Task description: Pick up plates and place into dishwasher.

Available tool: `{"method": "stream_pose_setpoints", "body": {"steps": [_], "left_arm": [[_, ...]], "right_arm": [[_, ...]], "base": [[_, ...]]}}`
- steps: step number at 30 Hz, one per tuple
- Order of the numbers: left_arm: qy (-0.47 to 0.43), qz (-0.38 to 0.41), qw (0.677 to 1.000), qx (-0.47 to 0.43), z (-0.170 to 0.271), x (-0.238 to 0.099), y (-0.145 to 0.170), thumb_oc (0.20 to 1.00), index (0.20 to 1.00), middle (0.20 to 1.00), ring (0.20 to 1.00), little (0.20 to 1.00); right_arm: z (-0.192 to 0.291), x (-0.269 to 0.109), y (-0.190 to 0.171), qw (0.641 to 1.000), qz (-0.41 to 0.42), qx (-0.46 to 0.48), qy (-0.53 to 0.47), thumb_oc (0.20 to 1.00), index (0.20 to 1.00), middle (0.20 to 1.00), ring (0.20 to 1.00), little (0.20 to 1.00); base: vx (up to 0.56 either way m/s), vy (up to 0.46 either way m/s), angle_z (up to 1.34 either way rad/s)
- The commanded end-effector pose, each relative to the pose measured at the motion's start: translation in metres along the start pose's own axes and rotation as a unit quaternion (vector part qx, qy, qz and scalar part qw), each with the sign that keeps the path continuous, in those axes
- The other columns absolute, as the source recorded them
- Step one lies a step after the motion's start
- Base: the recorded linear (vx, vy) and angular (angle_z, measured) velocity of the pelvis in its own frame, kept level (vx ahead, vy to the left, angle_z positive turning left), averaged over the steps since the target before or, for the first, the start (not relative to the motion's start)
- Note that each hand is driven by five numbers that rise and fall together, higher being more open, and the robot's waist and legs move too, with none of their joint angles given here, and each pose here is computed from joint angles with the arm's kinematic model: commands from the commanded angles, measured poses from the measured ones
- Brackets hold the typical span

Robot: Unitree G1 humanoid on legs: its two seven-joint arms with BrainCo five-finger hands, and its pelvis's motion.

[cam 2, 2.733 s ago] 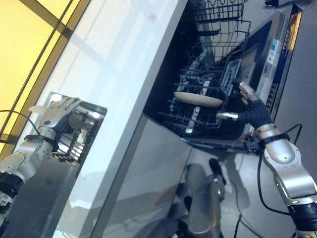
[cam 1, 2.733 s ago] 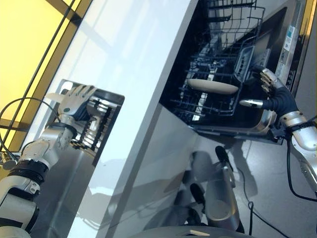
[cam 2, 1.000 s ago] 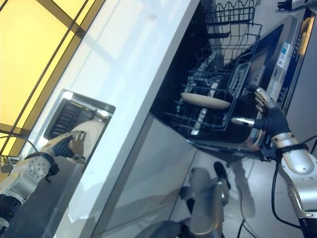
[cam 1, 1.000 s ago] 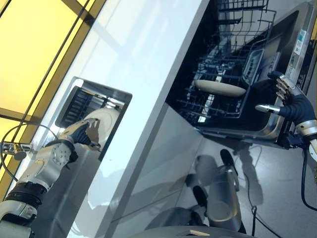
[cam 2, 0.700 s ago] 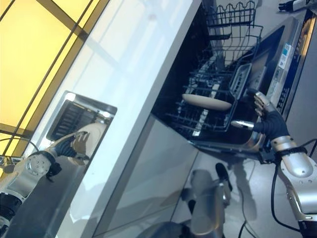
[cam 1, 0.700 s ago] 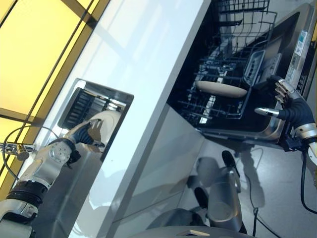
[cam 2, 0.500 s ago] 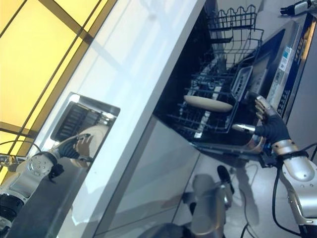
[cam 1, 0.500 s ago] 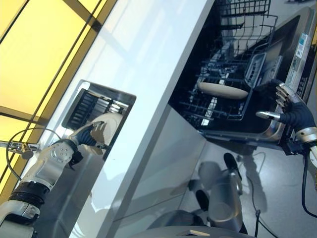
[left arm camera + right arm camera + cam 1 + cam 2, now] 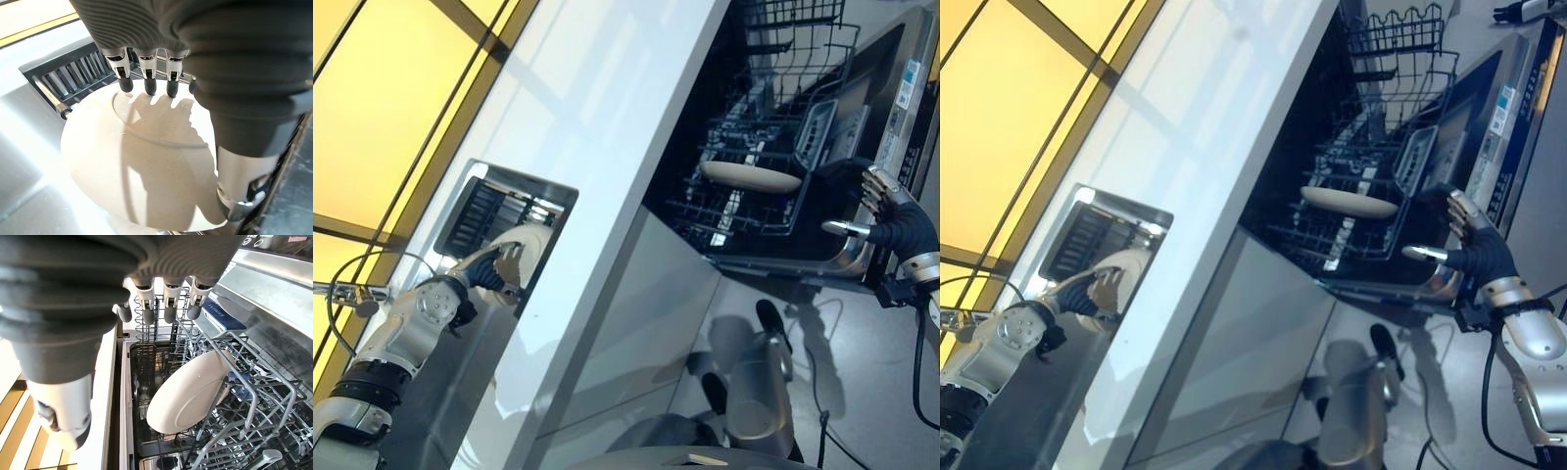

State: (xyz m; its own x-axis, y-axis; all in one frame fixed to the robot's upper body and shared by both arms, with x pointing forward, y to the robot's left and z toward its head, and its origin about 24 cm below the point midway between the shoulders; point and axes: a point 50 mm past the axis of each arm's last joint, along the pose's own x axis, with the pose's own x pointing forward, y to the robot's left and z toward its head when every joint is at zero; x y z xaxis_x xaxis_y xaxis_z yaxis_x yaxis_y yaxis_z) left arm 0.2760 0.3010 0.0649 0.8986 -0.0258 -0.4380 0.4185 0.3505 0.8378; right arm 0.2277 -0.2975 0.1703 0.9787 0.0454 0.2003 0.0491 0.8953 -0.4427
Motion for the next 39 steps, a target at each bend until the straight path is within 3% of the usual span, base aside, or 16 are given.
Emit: {"method": "stream_pose_setpoints", "body": {"steps": [1,5,15,24,30,37,38,39], "left_arm": [[0.055,0.007,0.995,0.077,-0.017,-0.004,-0.001,1.000,1.000,1.000,1.000,1.000],[0.065,0.017,0.990,0.125,-0.018,-0.004,-0.002,1.000,1.000,1.000,1.000,1.000],[0.048,0.022,0.989,0.137,-0.003,0.013,-0.047,1.000,1.000,1.000,1.000,1.000],[0.129,0.043,0.944,0.300,-0.017,0.010,-0.058,1.000,1.000,1.000,1.000,1.000],[0.162,0.027,0.939,0.302,-0.034,0.006,-0.088,1.000,1.000,1.000,1.000,1.000],[0.170,0.075,0.934,0.304,-0.033,0.007,-0.109,1.000,1.000,1.000,1.000,1.000],[0.176,0.089,0.934,0.298,-0.033,0.007,-0.109,0.545,0.545,0.545,0.545,0.545],[0.183,0.102,0.934,0.289,-0.033,0.006,-0.110,0.256,0.256,0.256,0.256,0.256]], "right_arm": [[0.039,0.003,-0.008,0.995,0.011,-0.048,-0.083,1.000,1.000,1.000,1.000,1.000],[0.043,0.006,-0.011,0.995,0.008,-0.051,-0.089,1.000,1.000,1.000,1.000,1.000],[0.058,0.019,-0.009,0.991,-0.013,-0.052,-0.121,1.000,1.000,1.000,1.000,1.000],[0.060,0.023,-0.004,0.990,-0.018,-0.045,-0.136,1.000,1.000,1.000,1.000,1.000],[0.061,0.029,0.003,0.990,-0.022,-0.041,-0.135,1.000,1.000,1.000,1.000,1.000],[0.063,0.032,0.009,0.989,-0.026,-0.034,-0.144,1.000,1.000,1.000,1.000,1.000],[0.063,0.032,0.010,0.989,-0.027,-0.033,-0.145,1.000,1.000,1.000,1.000,1.000],[0.063,0.032,0.010,0.988,-0.028,-0.033,-0.145,1.000,1.000,1.000,1.000,1.000]], "base": [[0.00,0.000,0.00],[-0.04,0.009,-0.03],[-0.06,-0.019,-0.01],[-0.03,-0.019,-0.05],[-0.01,-0.024,-0.13],[-0.04,-0.033,-0.01],[-0.03,-0.030,-0.09],[-0.03,-0.028,-0.01]]}}
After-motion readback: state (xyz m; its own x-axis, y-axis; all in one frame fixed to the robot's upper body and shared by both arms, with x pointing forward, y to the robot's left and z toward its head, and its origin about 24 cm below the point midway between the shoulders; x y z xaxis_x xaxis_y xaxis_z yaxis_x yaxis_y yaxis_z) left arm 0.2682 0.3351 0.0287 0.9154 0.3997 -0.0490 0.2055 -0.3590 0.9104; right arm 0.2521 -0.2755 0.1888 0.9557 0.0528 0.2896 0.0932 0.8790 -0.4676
